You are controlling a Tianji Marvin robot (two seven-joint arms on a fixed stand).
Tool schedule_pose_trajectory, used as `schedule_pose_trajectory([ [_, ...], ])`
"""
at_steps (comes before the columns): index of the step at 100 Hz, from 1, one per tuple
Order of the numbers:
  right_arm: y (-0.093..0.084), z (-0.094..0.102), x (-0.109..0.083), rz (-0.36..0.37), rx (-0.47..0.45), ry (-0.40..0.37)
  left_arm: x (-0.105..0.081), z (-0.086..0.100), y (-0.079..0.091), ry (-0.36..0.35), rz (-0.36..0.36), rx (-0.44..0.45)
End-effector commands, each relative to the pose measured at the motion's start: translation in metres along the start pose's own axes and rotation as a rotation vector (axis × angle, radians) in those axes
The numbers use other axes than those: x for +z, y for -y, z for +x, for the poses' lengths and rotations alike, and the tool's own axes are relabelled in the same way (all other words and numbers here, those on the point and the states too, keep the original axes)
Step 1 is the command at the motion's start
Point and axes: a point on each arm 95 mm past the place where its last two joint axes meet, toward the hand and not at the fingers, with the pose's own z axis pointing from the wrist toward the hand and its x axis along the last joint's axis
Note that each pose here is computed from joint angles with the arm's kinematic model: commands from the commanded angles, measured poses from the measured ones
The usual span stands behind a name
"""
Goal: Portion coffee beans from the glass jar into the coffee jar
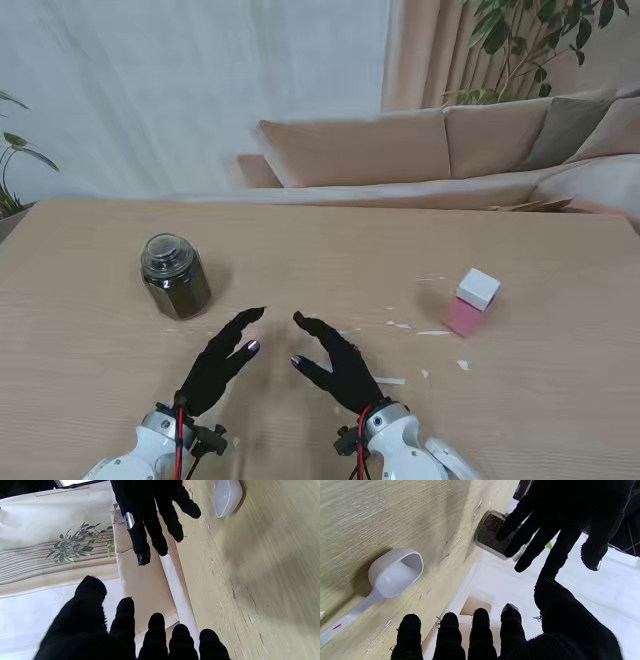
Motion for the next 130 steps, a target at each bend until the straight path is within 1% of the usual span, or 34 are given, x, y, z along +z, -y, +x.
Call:
schedule_pose_trajectory([
  [1,0.004,0.001,-0.001,0.016,0.005,-0.001,-0.002,0.001,-0.005,0.003,-0.019,-0.01],
  [60,0.001,0.002,-0.002,0.002,0.01,0.002,-0.002,0.001,-0.005,0.013,-0.033,0.013],
  [82,0.003,0.003,-0.004,-0.005,-0.001,-0.005,-0.007,0.0,-0.002,0.011,-0.046,0.024],
  [90,0.003,0.004,-0.005,-0.008,0.002,-0.005,-0.009,0.003,-0.001,0.009,-0.052,0.035],
  [95,0.003,0.005,-0.006,-0.013,0.002,-0.01,-0.01,0.006,0.002,-0.001,-0.061,0.058],
  [103,0.003,0.008,-0.007,-0.025,-0.002,-0.019,-0.009,0.015,0.007,-0.04,-0.064,0.12],
  [115,0.002,0.011,-0.01,-0.038,0.003,-0.024,-0.006,0.038,0.019,-0.076,-0.096,0.242],
  [121,0.002,0.012,-0.011,-0.041,0.007,-0.022,-0.002,0.049,0.025,-0.097,-0.099,0.301],
  [130,0.001,0.012,-0.012,-0.041,0.013,-0.018,0.005,0.065,0.034,-0.117,-0.096,0.364],
])
